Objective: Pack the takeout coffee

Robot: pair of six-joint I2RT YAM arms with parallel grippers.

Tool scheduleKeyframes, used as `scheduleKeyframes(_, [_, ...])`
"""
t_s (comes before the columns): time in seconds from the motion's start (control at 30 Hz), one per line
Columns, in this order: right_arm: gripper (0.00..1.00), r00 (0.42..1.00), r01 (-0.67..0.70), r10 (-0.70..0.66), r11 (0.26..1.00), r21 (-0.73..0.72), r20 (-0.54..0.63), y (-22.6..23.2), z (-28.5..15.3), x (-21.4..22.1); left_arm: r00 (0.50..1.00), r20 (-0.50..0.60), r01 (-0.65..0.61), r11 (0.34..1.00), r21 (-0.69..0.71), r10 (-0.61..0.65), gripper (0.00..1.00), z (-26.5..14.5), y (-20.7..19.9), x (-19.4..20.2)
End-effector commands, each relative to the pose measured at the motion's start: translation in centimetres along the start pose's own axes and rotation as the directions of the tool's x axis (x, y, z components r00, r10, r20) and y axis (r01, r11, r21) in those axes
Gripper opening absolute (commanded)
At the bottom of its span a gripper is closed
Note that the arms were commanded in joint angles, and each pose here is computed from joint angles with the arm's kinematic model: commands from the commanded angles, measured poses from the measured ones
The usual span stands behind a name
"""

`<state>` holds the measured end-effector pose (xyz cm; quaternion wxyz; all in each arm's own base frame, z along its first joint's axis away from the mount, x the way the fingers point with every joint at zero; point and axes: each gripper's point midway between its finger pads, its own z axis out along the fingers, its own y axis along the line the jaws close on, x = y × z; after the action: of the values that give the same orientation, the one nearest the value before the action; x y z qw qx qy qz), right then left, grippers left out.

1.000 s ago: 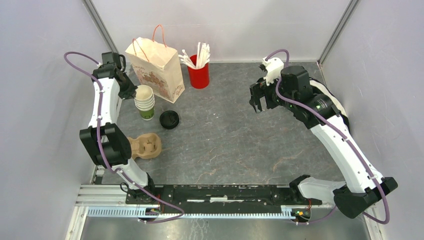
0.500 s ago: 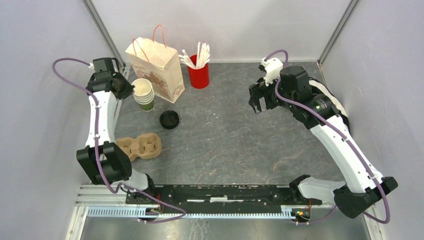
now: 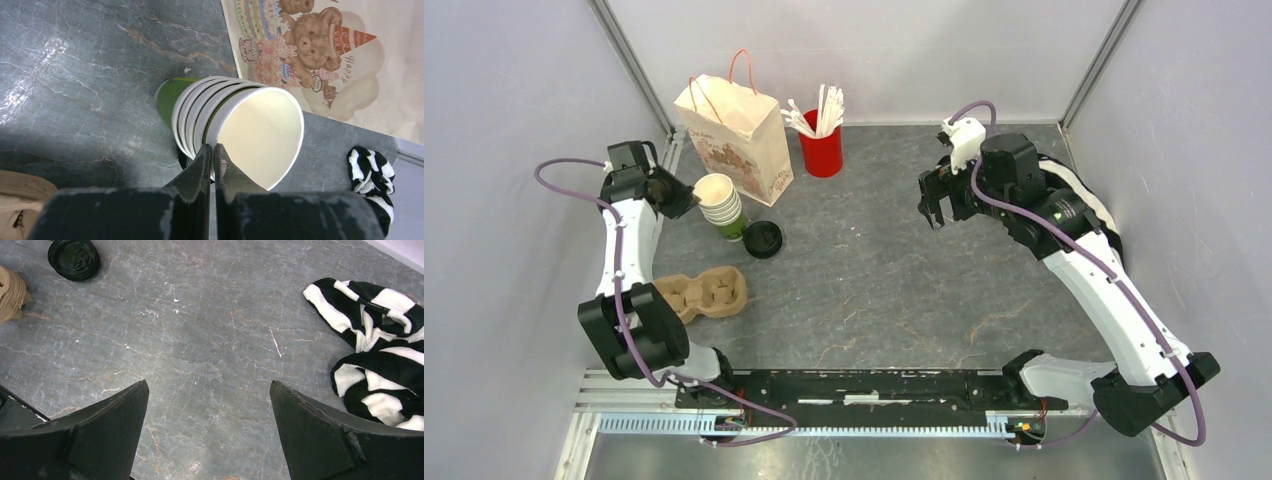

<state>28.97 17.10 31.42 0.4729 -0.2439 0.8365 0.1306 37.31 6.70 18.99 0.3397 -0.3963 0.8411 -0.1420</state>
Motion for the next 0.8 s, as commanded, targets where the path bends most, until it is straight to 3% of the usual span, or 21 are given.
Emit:
scheduleKeyframes(0.0, [0.98,0.998,0.017,-0.017,1.000,-0.001,0.052,0.2,-0.3,-1.6,0.987,0.157,-0.028,0.996,0.083,0.015,0.02,-3.8,-4.5,-3.7])
scheduleKeyframes(0.03, [0.98,0.999,0.016,-0.016,1.000,-0.001,0.051,0.2,-0.2,-1.3,0.988,0.152,-0.035,0.999,0.021,0.031,0.02,-3.0,-3.1,-3.7])
scheduleKeyframes(0.1, [0.98,0.999,0.011,-0.011,1.000,-0.009,0.045,0.4,0.2,-1.1,1.000,0.014,0.028,1.000,0.009,-0.028,0.02,-1.0,-0.6,-2.2])
scheduleKeyframes(0.2, [0.98,0.998,0.013,-0.011,1.000,-0.029,0.060,0.7,0.1,-1.9,0.995,0.088,0.030,0.998,0.058,-0.035,0.02,-1.9,-1.8,-2.7])
scheduleKeyframes(0.3, [0.98,0.998,0.017,-0.016,1.000,-0.014,0.055,0.4,0.0,-1.8,0.998,0.049,0.026,0.998,0.055,-0.028,0.02,-1.6,-1.5,-2.3])
scheduleKeyframes(0.47, [0.98,0.998,0.014,-0.013,1.000,-0.021,0.054,0.6,0.0,-1.6,0.989,0.146,-0.006,0.998,0.065,-0.004,0.02,-4.4,-3.1,-4.8])
scheduleKeyframes(0.77, [0.98,0.998,0.010,-0.008,0.999,-0.038,0.069,0.9,-0.3,-2.4,0.988,0.152,0.006,0.994,0.107,-0.022,0.02,-7.5,-5.3,-5.5])
